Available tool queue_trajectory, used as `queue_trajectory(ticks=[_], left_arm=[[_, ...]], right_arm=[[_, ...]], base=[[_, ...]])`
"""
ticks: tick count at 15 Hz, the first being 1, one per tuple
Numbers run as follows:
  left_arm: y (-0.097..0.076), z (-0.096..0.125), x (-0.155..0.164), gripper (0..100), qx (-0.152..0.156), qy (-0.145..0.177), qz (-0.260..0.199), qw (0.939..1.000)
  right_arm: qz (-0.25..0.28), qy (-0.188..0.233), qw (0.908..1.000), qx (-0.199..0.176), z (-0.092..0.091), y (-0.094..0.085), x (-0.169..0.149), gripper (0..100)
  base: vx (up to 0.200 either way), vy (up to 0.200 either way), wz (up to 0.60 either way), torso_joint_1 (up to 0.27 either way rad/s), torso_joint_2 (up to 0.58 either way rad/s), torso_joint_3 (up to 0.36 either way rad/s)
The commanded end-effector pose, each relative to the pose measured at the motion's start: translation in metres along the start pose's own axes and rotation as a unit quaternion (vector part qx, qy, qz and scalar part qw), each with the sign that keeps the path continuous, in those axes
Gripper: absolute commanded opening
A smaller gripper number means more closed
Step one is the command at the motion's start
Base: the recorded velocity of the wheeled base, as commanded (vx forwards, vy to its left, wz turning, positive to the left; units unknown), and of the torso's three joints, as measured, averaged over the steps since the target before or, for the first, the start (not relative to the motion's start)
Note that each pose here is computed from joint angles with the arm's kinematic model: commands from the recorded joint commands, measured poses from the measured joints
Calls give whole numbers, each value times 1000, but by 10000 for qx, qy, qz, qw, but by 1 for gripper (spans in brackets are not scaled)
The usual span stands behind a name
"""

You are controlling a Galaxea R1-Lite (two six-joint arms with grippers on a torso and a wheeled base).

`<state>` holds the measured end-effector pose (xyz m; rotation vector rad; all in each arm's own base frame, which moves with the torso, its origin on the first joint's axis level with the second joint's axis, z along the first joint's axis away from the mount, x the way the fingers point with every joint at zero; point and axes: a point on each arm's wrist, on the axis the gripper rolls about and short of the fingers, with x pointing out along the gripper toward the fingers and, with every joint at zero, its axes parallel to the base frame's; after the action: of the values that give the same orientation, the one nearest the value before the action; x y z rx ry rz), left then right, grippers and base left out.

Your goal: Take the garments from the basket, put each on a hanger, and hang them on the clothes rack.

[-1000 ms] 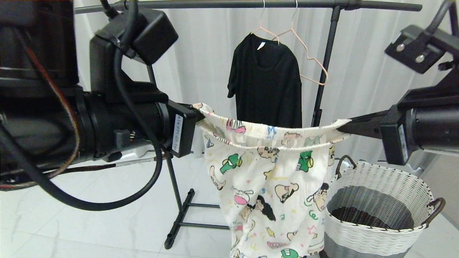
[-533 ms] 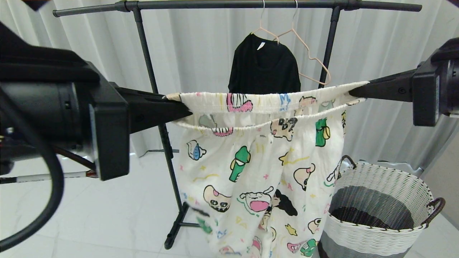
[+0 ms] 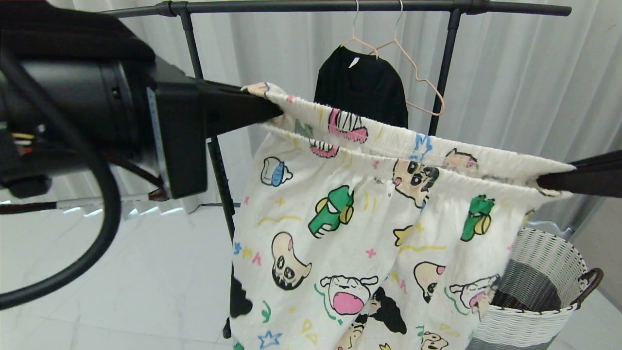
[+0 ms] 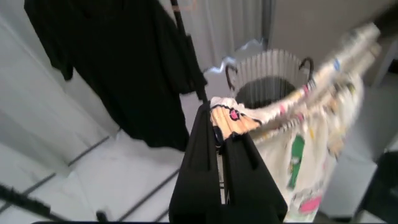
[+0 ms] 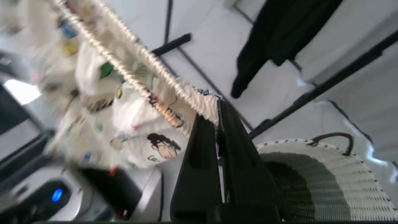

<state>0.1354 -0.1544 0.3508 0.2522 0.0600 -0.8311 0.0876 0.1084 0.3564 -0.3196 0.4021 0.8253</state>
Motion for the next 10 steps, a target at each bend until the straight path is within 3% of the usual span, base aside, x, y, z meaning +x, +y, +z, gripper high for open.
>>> queue_trajectory(ticks=[1,3,6,10], left_arm=[[-3,-2,24,0,155,24,-186,9997],[-4,-3,26,0,589,-119,-730,9955],[-4,-3,27,0,617,-137,-757,9951],[8,-5,24,0,503,-70,-453,9977]], right_arm=[[473,-39,9987,-175,-10,11,-23,0],[865,19,9961,-194,-10,22,-21,0],[902,84,9957,-197,-10,25,-17,0],[812,116,9964,-196,-11,25,-16,0]], base=[[0,0,0,0,0,0],[0,0,0,0,0,0],[0,0,0,0,0,0],[0,0,0,0,0,0]])
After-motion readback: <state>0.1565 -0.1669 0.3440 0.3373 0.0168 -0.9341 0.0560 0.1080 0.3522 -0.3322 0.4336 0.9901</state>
